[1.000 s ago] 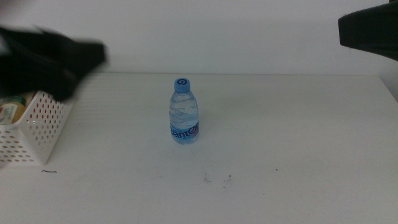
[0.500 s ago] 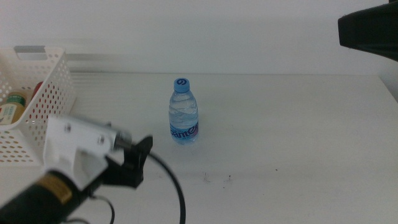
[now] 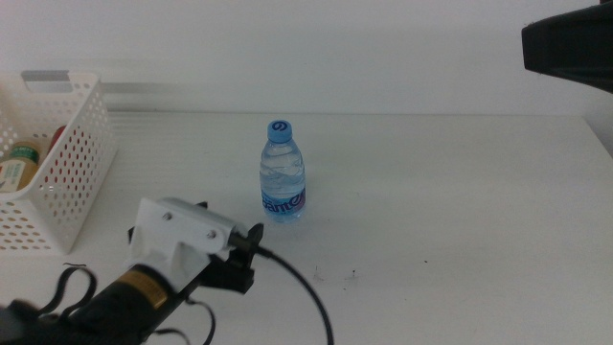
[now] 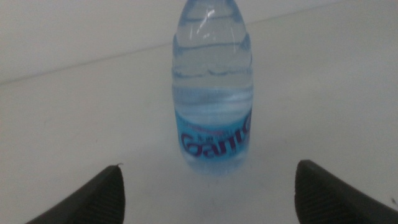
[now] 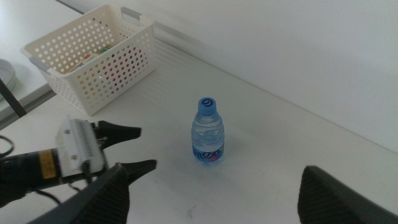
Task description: Use arms to grab the bottles and put them into the dustbin to the left of the table.
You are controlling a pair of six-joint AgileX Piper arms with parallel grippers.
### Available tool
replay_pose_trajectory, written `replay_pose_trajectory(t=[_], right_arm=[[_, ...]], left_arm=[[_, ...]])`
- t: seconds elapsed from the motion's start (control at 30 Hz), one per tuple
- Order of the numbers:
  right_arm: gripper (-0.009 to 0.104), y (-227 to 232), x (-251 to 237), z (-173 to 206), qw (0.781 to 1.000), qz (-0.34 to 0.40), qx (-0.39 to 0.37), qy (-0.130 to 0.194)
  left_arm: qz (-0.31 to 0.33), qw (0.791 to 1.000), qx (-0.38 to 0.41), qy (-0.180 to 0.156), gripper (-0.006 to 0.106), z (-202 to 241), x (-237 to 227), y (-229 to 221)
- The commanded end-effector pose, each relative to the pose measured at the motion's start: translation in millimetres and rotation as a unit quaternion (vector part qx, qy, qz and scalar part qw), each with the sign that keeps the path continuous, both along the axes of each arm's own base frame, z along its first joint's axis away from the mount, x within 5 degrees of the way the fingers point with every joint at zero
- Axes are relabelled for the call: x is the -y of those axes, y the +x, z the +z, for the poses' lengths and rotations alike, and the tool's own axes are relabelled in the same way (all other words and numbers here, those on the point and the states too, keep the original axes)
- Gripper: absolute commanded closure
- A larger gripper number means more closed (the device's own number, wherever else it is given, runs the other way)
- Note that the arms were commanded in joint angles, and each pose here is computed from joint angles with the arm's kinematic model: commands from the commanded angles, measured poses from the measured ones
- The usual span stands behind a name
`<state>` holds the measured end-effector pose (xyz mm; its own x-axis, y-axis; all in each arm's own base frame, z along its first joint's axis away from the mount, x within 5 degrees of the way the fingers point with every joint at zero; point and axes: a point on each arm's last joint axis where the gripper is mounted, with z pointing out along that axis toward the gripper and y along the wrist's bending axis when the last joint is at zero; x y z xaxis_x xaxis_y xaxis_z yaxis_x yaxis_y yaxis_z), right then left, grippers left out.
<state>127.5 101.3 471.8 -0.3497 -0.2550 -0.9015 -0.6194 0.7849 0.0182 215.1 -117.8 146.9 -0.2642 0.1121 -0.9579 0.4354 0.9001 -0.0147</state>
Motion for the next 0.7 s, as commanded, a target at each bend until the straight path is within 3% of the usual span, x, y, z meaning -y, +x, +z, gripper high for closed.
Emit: replay_pose_trajectory(t=[0.0, 0.67], right_arm=[[0.004, 0, 2, 3, 1.0, -0.003, 0.009, 0.001], [0.004, 0, 2, 3, 1.0, -0.003, 0.009, 0.001]], left_arm=[[0.003, 1.0, 0.013, -0.014, 0.007, 2, 6, 10], [-0.004, 0.999, 0.014, -0.031, 0.007, -6, 45, 72]])
